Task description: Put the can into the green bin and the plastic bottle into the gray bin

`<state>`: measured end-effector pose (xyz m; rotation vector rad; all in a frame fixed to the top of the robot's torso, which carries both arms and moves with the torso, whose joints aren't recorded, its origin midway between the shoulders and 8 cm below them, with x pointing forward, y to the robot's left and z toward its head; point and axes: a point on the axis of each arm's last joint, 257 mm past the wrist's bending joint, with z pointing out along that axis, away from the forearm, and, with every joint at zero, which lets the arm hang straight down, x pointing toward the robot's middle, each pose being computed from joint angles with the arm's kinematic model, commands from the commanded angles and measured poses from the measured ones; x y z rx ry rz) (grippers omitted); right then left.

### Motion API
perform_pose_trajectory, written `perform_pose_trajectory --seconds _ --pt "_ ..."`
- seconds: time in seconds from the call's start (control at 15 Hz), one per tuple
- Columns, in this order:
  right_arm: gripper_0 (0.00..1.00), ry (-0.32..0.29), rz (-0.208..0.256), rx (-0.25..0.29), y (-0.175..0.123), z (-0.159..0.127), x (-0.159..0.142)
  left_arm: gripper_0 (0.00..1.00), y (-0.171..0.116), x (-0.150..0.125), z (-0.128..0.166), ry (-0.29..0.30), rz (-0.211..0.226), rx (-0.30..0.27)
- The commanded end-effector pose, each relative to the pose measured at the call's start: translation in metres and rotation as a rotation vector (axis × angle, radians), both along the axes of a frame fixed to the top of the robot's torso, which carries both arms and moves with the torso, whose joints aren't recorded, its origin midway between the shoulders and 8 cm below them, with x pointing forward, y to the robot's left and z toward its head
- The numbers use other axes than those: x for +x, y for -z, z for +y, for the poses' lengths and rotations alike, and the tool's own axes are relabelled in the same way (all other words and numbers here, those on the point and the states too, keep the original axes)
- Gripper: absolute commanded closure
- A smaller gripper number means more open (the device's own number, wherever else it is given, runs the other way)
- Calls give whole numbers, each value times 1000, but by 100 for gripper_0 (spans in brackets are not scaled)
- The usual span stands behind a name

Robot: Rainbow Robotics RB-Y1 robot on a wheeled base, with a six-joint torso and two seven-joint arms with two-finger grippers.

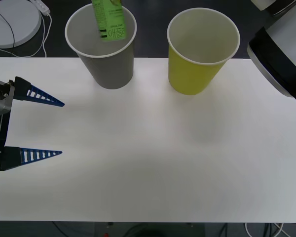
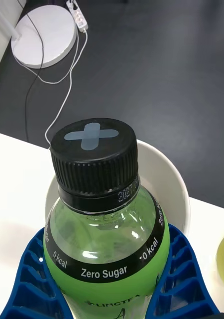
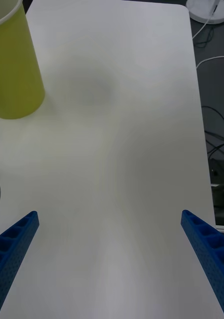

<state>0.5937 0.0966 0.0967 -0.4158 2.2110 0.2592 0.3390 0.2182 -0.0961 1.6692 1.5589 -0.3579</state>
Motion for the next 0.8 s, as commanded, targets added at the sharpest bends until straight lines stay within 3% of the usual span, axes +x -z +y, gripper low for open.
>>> perform_pose_trajectory --seconds 0.07,0.67,0.8 --pt "100 3 -17 18 -1 5 5 0 0 0 0 0 0 0" --pt "100 10 -25 30 -1 11 6 0 0 0 0 0 0 0" --pt "0 15 -26 47 -3 12 7 0 0 0 0 0 0 0"
